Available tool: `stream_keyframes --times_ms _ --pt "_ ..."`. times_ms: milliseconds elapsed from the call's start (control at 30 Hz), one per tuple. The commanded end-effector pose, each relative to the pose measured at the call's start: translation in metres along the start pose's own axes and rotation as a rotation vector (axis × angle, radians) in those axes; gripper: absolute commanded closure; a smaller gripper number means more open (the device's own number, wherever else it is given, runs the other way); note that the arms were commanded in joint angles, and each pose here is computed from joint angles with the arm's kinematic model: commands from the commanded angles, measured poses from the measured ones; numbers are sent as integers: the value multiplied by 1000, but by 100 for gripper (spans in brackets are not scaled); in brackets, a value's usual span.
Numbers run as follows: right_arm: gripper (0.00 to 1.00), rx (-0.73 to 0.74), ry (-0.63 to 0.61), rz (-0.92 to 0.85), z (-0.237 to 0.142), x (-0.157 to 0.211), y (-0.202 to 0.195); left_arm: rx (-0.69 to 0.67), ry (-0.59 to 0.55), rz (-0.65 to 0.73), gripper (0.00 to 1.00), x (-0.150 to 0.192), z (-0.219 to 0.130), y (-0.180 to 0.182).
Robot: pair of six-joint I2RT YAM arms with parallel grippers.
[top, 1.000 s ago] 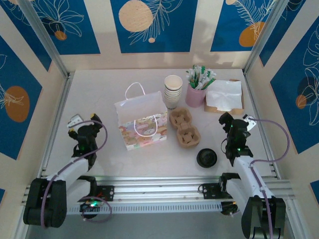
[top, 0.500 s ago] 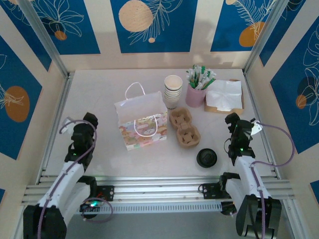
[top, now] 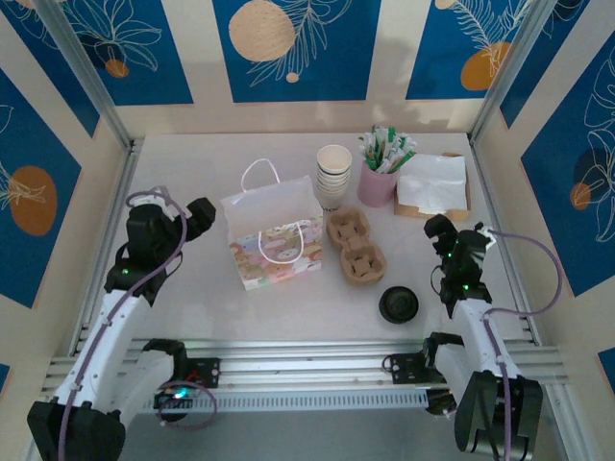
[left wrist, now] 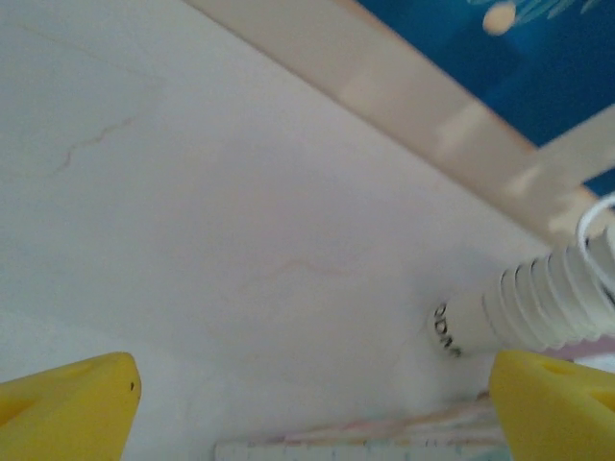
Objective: Pack the takeout coffee
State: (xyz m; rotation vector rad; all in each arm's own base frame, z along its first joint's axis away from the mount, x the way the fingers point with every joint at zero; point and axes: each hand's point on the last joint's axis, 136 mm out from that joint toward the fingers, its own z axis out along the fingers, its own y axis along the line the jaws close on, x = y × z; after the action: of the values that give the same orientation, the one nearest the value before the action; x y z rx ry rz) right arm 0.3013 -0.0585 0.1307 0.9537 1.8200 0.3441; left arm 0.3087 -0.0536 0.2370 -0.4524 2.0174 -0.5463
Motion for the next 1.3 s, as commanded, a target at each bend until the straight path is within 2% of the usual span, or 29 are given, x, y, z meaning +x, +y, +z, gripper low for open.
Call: stream_keyframes --times_ms 0,167,267,500,600,733,833,900,1033,1267 --pt "1 -63 51 -58 3 3 20 -17 92 114 4 18 -7 4" --pt "1 -14 227 -78 1 22 28 45 106 89 6 25 -9 -4" --pt "1 6 345 -89 -7 31 42 29 80 108 5 19 -13 -2" --pt "12 1 549 -202 -49 22 115 26 28 99 5 13 -21 -1" --pt "13 -30 553 -315 -73 21 156 26 22 93 5 13 -22 -1" --pt "27 -161 513 -413 -101 28 214 20 20 92 5 12 -23 0" --pt "32 -239 475 -389 -110 27 244 10 15 93 5 12 -23 2" --pt "33 -266 453 -353 -109 25 257 3 12 94 5 12 -22 4" --pt "36 -201 424 -228 -93 20 263 -15 0 93 5 10 -23 7" --pt "46 -147 481 -178 -58 41 283 -23 -3 95 5 10 -23 8"
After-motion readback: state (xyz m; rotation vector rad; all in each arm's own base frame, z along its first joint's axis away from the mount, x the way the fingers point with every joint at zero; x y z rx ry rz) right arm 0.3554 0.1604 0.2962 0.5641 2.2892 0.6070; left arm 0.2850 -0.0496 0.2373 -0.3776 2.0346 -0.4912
